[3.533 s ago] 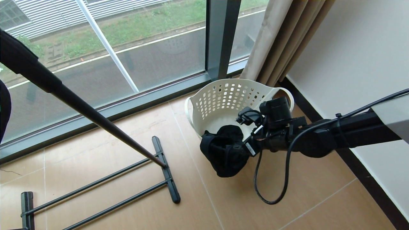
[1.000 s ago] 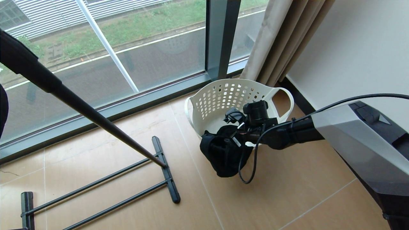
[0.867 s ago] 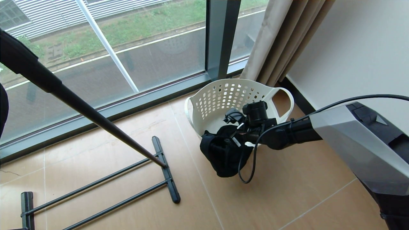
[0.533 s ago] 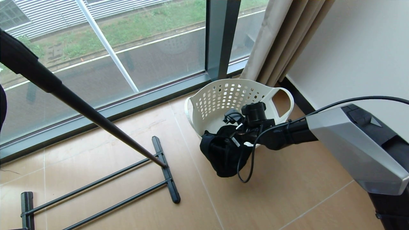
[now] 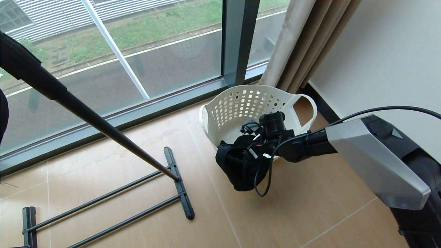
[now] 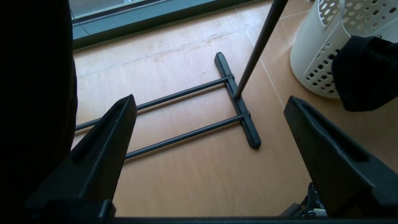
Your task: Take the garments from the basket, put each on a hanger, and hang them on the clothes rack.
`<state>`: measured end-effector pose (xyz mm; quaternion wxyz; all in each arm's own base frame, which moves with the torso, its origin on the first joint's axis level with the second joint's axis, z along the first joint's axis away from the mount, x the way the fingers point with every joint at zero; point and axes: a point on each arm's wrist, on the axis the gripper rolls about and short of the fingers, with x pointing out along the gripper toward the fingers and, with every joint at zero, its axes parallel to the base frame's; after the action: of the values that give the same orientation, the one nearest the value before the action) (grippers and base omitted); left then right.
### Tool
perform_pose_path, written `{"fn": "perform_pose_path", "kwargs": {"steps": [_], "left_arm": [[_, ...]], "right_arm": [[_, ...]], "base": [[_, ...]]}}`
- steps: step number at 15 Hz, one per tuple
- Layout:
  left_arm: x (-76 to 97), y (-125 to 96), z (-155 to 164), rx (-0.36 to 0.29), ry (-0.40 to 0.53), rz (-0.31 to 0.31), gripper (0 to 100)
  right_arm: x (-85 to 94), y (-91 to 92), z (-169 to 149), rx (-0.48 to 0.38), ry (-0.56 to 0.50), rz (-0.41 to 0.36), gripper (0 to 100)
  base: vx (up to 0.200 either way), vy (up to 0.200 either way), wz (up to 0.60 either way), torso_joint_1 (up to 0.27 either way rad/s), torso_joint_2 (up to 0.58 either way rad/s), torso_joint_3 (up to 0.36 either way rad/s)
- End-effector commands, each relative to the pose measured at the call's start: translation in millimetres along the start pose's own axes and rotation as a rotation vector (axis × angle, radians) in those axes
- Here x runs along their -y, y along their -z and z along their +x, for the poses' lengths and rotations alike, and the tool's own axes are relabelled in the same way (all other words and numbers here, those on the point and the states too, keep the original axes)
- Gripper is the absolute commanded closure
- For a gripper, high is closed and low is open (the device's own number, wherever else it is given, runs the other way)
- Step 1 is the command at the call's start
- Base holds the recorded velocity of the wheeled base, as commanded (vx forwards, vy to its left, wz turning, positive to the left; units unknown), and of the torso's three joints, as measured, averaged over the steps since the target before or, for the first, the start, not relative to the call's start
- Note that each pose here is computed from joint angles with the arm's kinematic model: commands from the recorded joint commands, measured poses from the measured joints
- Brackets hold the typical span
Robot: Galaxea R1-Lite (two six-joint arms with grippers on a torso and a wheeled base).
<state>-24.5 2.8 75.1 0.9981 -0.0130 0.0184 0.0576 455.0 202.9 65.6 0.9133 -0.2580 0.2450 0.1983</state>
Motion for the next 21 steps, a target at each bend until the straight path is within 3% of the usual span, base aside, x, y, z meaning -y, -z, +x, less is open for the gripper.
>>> {"fn": "perform_pose_path", "kwargs": {"steps": [1,3,4,12,16,21], "left_arm": [[0.0,0.0,0.0,0.0,0.0,-0.001,0],[0.0,0.0,0.0,0.0,0.0,-0.001,0],[0.0,0.0,0.1,-0.001,0.0,0.0,0],[0.0,0.0,0.1,-0.001,0.0,0.0,0],[0.0,0.0,0.0,0.0,0.0,-0.001,0],[-0.1,0.4,0.2,-0.003,-0.004,0.004,0]], "right_arm": [[-1.2,1.8,2.9,-0.003,-0.002,0.001,0],[-1.3,1.9,3.3,-0.003,-0.002,0.004,0],[-1.3,1.9,3.3,-0.003,-0.002,0.004,100],[-0.2,-0.9,-3.8,0.002,-0.003,0.028,100],[5.0,-15.2,-49.2,0.038,-0.006,0.025,100],[-24.0,-31.2,-114.9,0.195,-0.031,-0.008,100]], "base": [[0.0,0.0,0.0,0.0,0.0,0.0],[0.0,0.0,0.0,0.0,0.0,0.0],[0.0,0.0,0.0,0.0,0.0,0.0],[0.0,0.0,0.0,0.0,0.0,0.0],[0.0,0.0,0.0,0.0,0.0,0.0],[0.0,0.0,0.0,0.0,0.0,0.0]]}}
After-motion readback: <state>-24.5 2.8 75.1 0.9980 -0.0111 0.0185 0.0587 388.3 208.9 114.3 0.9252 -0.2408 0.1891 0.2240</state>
